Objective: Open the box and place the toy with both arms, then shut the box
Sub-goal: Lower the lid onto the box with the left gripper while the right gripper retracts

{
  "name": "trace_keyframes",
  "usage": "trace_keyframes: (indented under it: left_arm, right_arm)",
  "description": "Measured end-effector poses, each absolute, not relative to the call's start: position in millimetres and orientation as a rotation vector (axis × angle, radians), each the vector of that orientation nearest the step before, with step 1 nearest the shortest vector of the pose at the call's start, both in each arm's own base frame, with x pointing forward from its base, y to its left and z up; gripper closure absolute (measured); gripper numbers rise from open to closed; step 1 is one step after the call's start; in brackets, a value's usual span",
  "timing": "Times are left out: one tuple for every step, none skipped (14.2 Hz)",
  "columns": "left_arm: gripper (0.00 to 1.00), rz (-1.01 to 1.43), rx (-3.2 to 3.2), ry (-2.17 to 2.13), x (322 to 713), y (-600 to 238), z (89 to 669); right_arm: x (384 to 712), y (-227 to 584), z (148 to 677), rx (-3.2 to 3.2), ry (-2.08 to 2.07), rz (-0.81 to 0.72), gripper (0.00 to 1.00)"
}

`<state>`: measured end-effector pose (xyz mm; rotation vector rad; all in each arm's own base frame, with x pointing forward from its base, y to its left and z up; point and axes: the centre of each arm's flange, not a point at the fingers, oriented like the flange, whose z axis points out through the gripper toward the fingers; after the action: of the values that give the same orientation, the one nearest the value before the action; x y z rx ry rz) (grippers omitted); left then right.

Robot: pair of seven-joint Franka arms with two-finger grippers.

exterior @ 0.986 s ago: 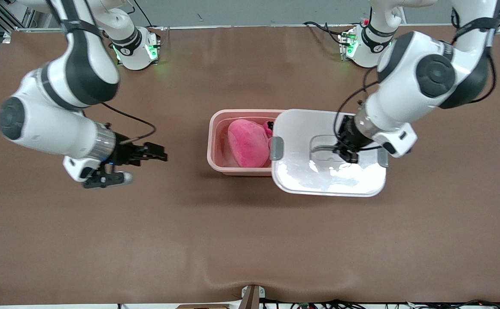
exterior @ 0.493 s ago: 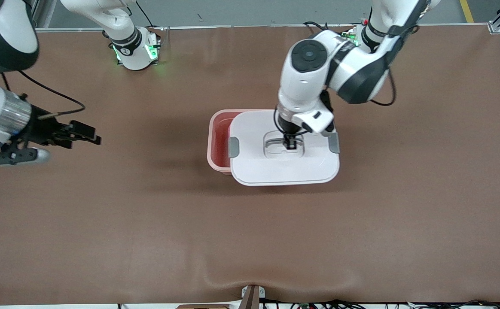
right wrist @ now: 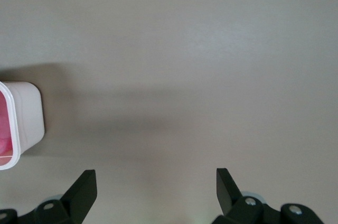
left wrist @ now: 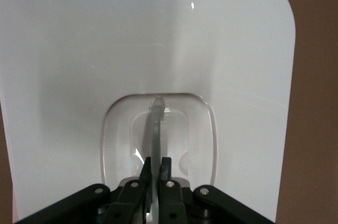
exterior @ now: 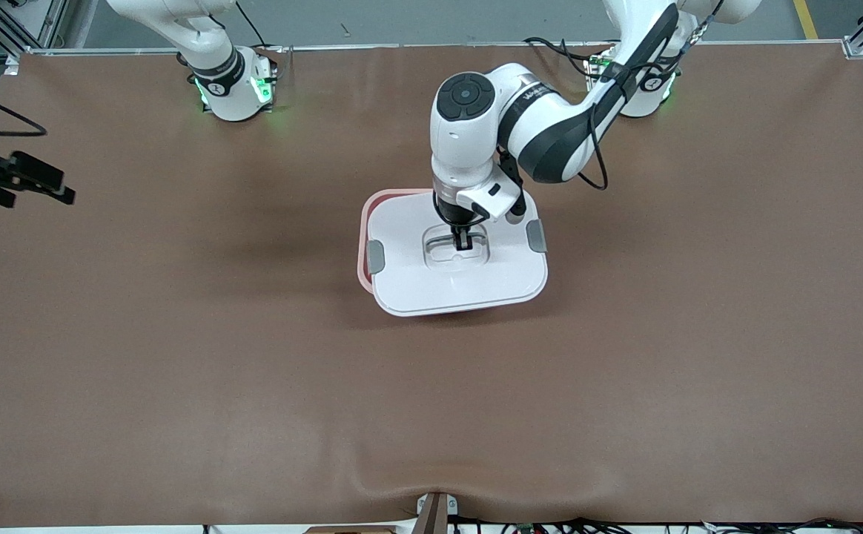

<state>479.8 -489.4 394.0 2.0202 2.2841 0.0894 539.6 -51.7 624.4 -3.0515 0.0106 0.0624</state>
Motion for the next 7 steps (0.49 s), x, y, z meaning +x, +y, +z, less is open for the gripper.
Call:
trace_keyframes:
  left_arm:
    - [0.93,0.084,1.992,2.296,478.8,-491.6,395.0]
    - [0.93,0.079,1.973,2.302,477.6,-493.8,395.8]
    - [0.93,0.076,1.967,2.299,476.1,-495.9,395.9]
    - [0.93,0.074,1.970,2.294,474.0,-498.0,394.8]
    - [0.93,0.071,1.978,2.286,470.2,-500.6,391.2]
    - [0.93,0.067,1.990,2.274,464.2,-504.2,385.7]
    - [0.93,0.062,2.003,2.261,457.7,-508.0,380.3]
  right_arm:
    - [536.8,-54.6,631.4,-3.055,0.014,0.062,0.00]
    - [534.7,-54.9,640.5,-3.062,0.012,0.059,0.00]
    - [533.2,-55.1,649.0,-3.079,0.009,0.051,0.00]
    - [532.3,-56.0,654.4,-3.102,0.007,0.045,0.00]
    - [531.2,-56.6,655.6,-3.118,0.007,0.057,0.00]
    - [529.0,-56.9,653.3,-3.122,0.016,0.093,0.00]
    - [526.6,-57.4,650.1,-3.120,0.039,0.136,0.00]
